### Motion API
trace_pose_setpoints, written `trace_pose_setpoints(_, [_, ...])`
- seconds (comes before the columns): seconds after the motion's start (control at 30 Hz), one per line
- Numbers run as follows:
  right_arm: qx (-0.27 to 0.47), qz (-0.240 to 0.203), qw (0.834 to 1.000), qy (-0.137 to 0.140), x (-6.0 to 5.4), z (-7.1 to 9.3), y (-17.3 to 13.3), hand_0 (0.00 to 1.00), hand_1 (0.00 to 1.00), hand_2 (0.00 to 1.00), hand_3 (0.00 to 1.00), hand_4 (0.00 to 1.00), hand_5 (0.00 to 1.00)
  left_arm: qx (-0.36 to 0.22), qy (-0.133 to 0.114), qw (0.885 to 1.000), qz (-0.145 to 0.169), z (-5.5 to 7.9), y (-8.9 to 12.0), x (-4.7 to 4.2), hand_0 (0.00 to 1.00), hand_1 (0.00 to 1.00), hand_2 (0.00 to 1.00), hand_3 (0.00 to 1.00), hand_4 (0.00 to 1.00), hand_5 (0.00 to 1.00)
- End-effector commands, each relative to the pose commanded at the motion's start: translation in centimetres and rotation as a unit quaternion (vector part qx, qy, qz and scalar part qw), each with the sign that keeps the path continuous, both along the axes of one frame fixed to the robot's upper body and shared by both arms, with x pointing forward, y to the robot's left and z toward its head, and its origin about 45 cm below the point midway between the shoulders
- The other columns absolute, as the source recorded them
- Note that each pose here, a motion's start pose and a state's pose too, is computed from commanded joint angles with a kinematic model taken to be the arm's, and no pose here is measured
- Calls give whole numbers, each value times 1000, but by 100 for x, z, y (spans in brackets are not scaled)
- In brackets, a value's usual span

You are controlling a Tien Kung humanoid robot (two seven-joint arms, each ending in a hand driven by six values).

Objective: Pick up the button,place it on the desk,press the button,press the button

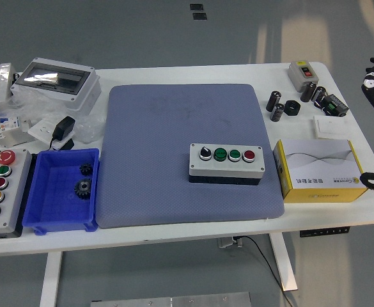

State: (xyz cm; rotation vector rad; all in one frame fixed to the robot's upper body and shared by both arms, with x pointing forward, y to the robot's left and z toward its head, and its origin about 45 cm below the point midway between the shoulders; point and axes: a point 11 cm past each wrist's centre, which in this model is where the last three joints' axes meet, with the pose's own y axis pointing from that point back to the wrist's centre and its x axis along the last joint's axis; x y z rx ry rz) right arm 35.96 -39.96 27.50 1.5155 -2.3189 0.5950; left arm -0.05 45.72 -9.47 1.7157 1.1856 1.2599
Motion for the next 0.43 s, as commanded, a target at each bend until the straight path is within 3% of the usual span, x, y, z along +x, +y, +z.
trace_pose_setpoints(0.03, [0, 1, 1000, -1, 4, 3, 9, 827, 864, 889, 908, 731, 368, 0, 0, 1000, 0, -1, -3, 1, 648, 627, 555, 599, 569, 123])
trace_pose_setpoints(0.2, [-1, 3, 1000, -1, 14, 0, 34, 827, 864, 889, 908, 731, 368, -1, -2, 1000, 0, -6, -16, 15, 648, 627, 555, 599, 569, 123])
trace_pose_setpoints(0.23, [-2, 3, 1000, -1, 15, -4, 37, 839, 890, 905, 895, 758, 454, -2, -2, 1000, 0, -7, -17, 16, 649, 627, 556, 600, 569, 120])
trace_pose_setpoints(0.43, [6, 10, 1000, 3, 23, -25, 56, 839, 890, 905, 895, 758, 454, -2, -1, 1000, 0, -9, -21, 8, 649, 627, 556, 600, 569, 120])
